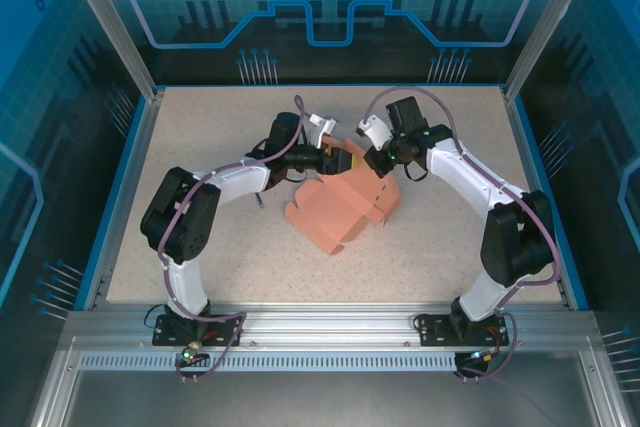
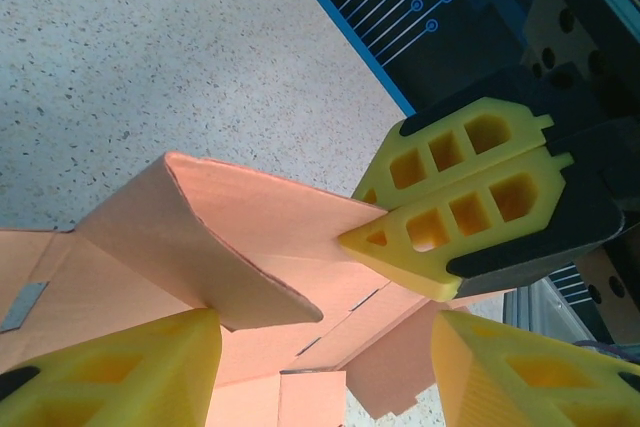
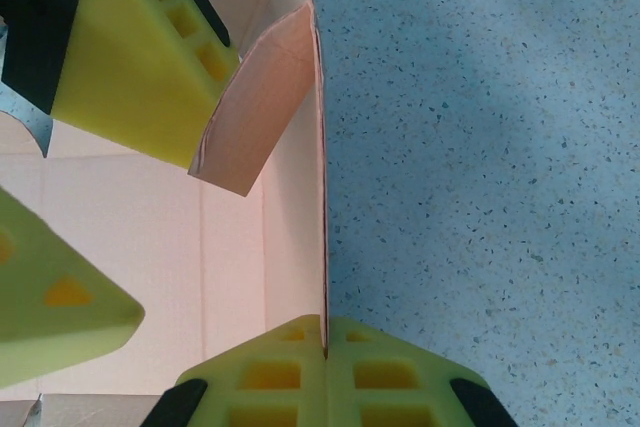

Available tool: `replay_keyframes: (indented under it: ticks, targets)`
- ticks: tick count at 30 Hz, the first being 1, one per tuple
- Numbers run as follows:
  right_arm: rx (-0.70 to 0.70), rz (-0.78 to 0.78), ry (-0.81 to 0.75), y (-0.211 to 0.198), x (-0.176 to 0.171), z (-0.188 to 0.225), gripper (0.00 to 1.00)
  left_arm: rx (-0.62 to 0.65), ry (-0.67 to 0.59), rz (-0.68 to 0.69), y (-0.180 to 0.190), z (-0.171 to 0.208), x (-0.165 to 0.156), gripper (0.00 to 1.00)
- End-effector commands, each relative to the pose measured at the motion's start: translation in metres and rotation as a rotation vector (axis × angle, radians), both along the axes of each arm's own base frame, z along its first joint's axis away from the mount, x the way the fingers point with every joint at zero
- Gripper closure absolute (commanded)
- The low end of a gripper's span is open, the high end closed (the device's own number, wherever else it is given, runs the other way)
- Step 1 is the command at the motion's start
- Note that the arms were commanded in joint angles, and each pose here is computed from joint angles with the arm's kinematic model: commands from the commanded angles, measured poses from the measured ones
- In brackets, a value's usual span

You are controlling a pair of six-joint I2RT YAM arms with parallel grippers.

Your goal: Fold the paper box

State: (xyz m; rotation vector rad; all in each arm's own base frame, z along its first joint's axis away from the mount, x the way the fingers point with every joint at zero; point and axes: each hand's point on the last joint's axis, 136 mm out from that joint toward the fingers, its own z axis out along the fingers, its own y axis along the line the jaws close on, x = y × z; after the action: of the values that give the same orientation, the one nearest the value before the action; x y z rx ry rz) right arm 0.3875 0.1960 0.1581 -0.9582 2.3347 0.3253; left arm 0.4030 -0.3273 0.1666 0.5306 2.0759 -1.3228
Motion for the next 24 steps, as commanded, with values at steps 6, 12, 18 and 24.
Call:
replay_keyframes:
  ticks: [6, 12, 18, 24]
  targets:
    - [-0.045, 0.009, -0.02, -0.004, 0.0, 0.0, 0.99, 0.031, -0.078, 0.03, 0.014, 0.011, -0.001, 0.4]
    - [-0.132, 0.019, -0.058, -0.003, 0.001, -0.006, 0.99, 0.102, -0.071, 0.137, 0.049, -0.002, 0.001, 0.4]
    - [-0.236, 0.051, -0.116, 0.002, 0.002, -0.014, 1.0, 0.142, -0.076, 0.227, 0.08, -0.006, -0.004, 0.4]
    - [-0.32, 0.101, -0.188, 0.009, 0.0, -0.02, 1.0, 0.191, -0.074, 0.375, 0.12, -0.008, -0.001, 0.4]
